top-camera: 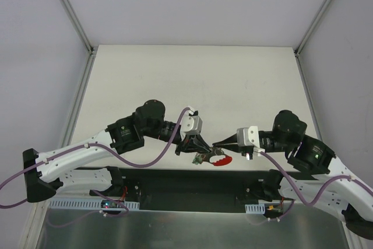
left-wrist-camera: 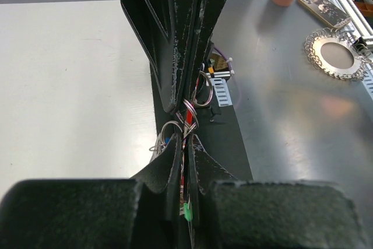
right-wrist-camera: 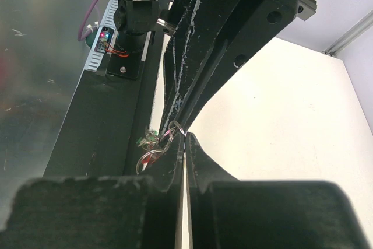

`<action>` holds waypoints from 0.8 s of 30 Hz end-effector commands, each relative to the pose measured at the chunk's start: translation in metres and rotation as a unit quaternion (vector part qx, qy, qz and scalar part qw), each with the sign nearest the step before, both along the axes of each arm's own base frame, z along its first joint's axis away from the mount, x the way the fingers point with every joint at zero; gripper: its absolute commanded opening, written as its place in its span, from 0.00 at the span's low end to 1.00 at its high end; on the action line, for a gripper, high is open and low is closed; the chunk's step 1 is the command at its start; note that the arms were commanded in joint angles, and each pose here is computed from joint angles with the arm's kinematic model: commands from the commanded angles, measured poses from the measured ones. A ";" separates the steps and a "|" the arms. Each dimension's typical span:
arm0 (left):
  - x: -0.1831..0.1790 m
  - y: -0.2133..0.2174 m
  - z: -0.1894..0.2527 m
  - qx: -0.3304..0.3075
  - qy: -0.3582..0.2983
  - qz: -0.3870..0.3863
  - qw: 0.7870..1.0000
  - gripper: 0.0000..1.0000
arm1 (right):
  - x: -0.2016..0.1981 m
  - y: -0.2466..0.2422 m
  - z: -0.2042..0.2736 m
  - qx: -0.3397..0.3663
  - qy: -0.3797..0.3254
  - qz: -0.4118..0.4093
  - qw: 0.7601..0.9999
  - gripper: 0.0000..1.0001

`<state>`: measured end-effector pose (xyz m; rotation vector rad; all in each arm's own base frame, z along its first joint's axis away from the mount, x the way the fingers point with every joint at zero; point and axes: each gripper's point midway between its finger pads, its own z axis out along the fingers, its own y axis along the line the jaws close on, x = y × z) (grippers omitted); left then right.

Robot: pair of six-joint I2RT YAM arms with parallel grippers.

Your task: Remove the keys from the keyring

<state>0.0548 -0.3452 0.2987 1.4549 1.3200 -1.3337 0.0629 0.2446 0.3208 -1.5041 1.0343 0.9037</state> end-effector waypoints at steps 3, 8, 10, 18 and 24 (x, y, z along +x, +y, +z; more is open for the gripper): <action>0.004 0.002 0.012 -0.006 0.006 0.026 1.000 0.00 | 0.004 0.000 0.032 0.044 -0.031 -0.011 0.998 0.01; 0.005 0.004 0.012 -0.006 -0.001 0.030 1.000 0.00 | -0.001 0.001 0.023 0.037 -0.032 0.012 0.999 0.01; 0.005 0.008 0.012 -0.002 -0.007 0.031 0.999 0.00 | -0.002 0.002 0.019 0.029 -0.033 0.017 0.999 0.01; 0.000 0.019 0.016 -0.002 -0.027 0.023 0.999 0.00 | -0.003 -0.003 0.013 0.022 -0.040 0.021 0.999 0.01; -0.010 0.018 0.014 0.006 -0.026 -0.014 1.000 0.00 | -0.007 -0.002 0.012 0.015 -0.035 0.035 0.999 0.01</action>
